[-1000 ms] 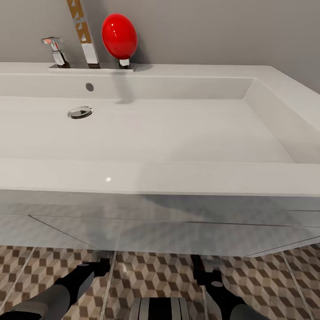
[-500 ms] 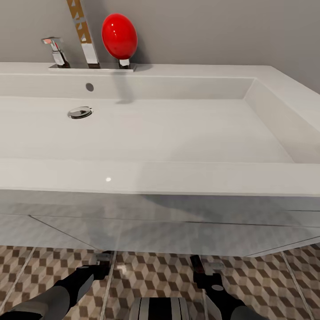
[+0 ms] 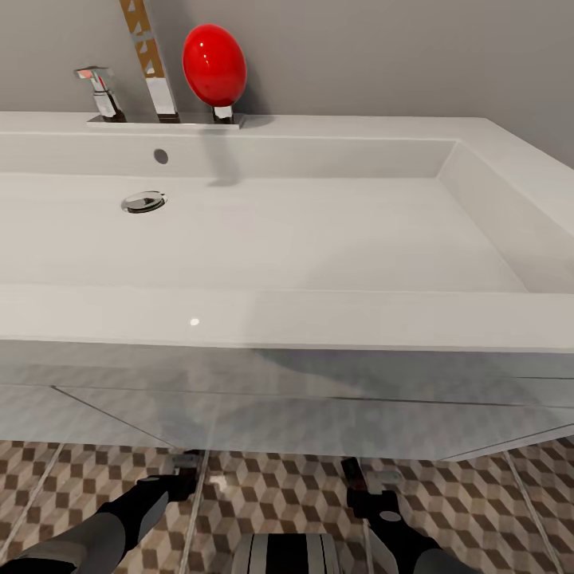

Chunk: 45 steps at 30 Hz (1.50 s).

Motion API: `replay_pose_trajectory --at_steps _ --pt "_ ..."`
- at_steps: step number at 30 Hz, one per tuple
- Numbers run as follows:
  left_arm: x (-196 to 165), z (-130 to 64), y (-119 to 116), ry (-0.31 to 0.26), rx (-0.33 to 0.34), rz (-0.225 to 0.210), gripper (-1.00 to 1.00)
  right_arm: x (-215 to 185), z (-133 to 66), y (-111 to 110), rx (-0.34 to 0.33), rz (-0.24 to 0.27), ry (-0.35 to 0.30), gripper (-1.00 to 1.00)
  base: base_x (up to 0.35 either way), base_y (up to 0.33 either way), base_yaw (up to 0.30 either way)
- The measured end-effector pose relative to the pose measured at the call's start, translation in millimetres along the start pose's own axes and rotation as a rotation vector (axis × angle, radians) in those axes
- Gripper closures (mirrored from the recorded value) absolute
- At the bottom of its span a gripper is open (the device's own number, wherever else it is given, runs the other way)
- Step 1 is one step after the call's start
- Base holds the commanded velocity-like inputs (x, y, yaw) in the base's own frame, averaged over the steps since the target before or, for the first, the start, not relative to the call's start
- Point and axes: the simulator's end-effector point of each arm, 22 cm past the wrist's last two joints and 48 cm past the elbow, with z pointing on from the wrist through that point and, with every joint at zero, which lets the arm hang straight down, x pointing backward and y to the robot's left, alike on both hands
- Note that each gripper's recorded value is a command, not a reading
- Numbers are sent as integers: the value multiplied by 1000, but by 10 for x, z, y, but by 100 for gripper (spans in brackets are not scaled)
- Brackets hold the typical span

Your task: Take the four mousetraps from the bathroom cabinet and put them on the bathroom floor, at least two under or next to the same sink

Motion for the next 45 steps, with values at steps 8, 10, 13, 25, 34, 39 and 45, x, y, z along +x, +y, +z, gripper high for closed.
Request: replay_pose_trajectory --at_steps 8,10,13,25,34,39,45 --pt "-91 -10 -29 -13 4 5 100 -28 5 -21 3 1 -2 100 0 0 0" --pt "-124 -14 -29 -19 5 3 100 -39 9 -37 6 -1 -1 100 0 0 0" --pt "-139 -16 -35 -20 6 2 100 -57 13 -50 8 -3 4 100 0 0 0" --pt "-176 -20 -49 -25 8 1 100 -221 24 -64 12 1 -14 100 0 0 0" --pt "-182 -20 -54 -26 9 1 100 -265 27 -53 10 1 -20 100 0 0 0" --pt "-184 -21 -70 -27 11 1 100 -275 27 -52 10 2 -24 100 0 0 0" --pt "-179 -21 -93 -26 13 2 100 -291 26 -50 10 3 -31 100 0 0 0"
